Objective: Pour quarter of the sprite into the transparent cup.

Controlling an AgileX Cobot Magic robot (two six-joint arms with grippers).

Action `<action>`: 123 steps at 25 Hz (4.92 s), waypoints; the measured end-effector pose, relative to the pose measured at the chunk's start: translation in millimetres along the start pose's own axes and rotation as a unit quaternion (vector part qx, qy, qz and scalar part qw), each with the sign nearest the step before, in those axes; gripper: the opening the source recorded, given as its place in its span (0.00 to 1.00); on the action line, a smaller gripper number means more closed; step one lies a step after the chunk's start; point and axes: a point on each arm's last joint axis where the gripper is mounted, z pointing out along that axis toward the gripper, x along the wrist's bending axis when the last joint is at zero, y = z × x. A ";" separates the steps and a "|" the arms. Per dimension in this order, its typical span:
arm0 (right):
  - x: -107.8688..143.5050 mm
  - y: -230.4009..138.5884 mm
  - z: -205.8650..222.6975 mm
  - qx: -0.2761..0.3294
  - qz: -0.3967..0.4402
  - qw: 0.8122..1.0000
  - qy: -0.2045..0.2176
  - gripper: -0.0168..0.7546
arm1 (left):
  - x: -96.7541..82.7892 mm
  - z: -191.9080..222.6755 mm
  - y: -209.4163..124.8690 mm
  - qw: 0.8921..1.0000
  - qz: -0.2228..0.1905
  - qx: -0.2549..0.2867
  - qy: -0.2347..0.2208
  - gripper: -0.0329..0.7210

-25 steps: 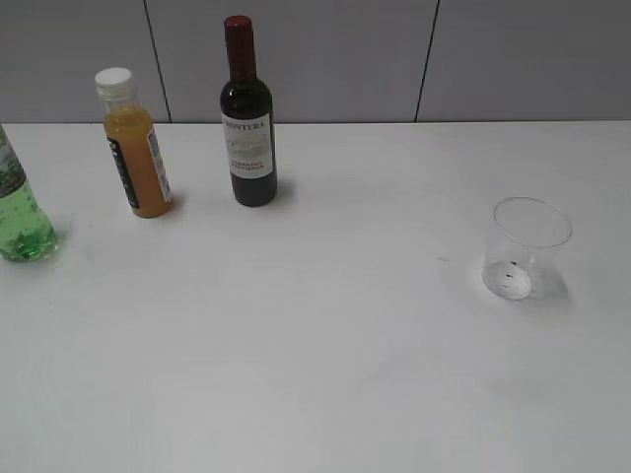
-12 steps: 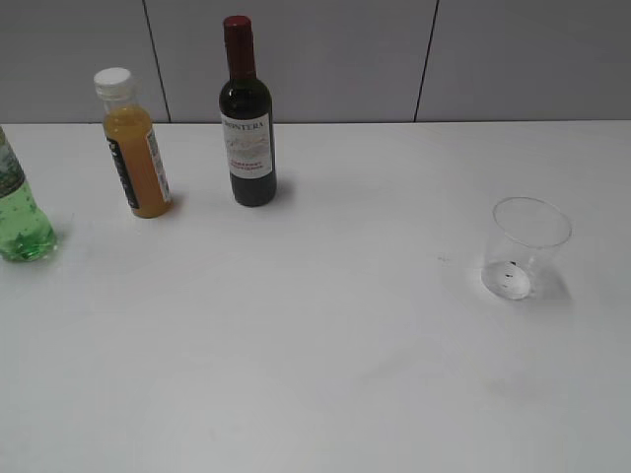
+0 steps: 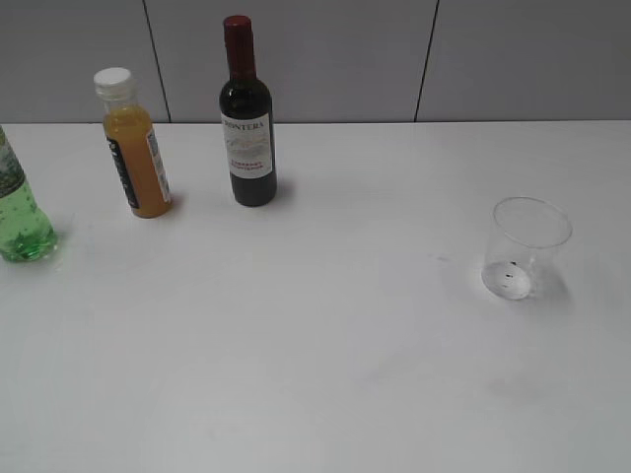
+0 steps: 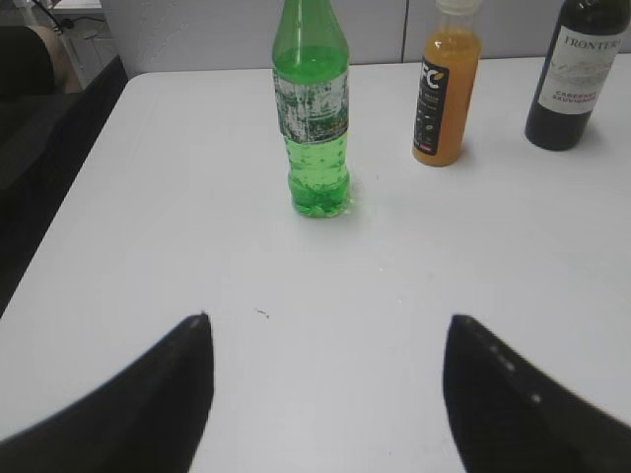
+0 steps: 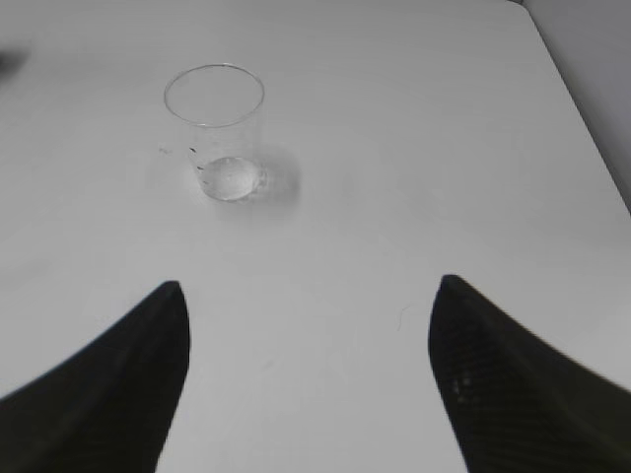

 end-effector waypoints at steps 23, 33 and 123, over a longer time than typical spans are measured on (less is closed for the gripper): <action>0.0 0.0 0.0 0.000 0.000 1.000 0.000 0.78 | 0.0 0.0 0.0 1.000 0.000 0.000 0.000 0.78; 0.2 17.3 -6.1 -0.079 -0.003 0.997 0.000 0.82 | 0.0 0.0 0.0 1.000 0.000 0.000 0.000 0.78; 2.8 -69.8 244.8 -0.003 -0.014 0.999 0.048 0.92 | 0.0 0.0 0.0 1.000 0.000 0.000 0.000 0.78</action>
